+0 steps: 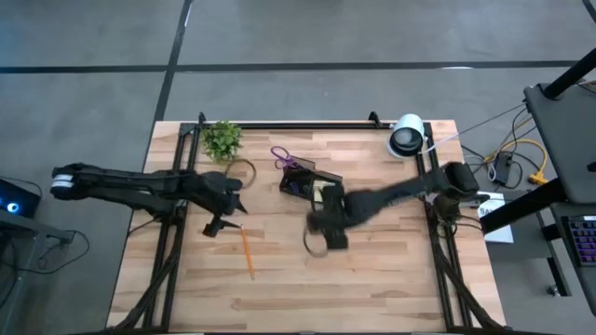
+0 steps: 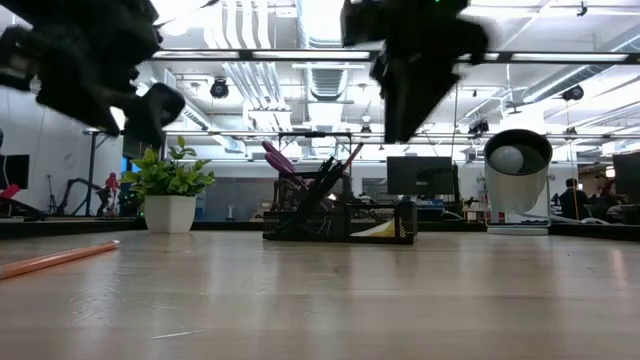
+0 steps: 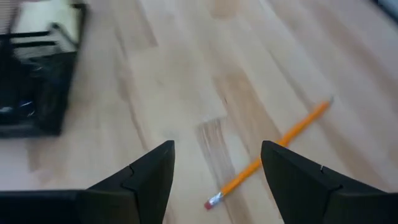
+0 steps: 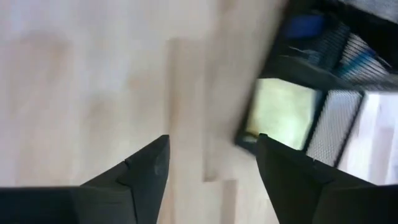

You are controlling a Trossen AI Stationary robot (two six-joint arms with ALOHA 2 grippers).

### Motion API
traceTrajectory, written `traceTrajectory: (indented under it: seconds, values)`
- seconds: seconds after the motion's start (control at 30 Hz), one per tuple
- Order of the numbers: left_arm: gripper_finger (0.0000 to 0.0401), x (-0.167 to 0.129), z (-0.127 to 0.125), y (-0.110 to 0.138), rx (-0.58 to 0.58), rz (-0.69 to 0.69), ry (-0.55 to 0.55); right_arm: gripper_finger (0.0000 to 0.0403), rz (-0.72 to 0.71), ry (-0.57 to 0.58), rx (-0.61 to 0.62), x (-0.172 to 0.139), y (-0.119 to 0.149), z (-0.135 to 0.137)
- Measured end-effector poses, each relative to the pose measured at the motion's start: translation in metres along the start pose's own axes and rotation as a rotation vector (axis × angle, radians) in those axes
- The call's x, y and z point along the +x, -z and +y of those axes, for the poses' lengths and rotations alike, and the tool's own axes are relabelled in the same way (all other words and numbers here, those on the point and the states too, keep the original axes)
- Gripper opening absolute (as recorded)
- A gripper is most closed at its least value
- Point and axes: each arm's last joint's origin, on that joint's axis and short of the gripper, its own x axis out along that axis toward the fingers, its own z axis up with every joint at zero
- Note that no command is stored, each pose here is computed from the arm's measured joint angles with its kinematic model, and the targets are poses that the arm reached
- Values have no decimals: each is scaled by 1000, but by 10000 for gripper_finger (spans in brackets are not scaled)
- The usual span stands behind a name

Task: Pick and place office supplies into organizer
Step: Put the orange pencil into the black desk organizer

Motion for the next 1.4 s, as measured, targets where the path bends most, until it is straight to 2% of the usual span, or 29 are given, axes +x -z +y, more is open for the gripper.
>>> traceTrajectory:
  seconds: [0.1,0.23,0.37,0.63,0.77,1.23,1.4]
  values:
    - [224,16,1,2,67,81,40,226,-24,-13,-105,-9,5,31]
    - [224,38,1,4,150,185,105,225,-45,-27,-119,-17,11,56]
    - [224,56,1,8,242,290,128,226,-54,-14,-73,-19,14,63]
    - [215,78,8,11,330,426,99,226,-56,-13,-29,-19,14,64]
    - [180,82,7,16,353,477,125,226,-57,-13,-28,-19,14,64]
    - [16,87,0,23,365,514,158,226,-58,-14,-12,-19,14,64]
    - [6,89,1,20,340,529,144,226,-58,-16,52,-19,14,64]
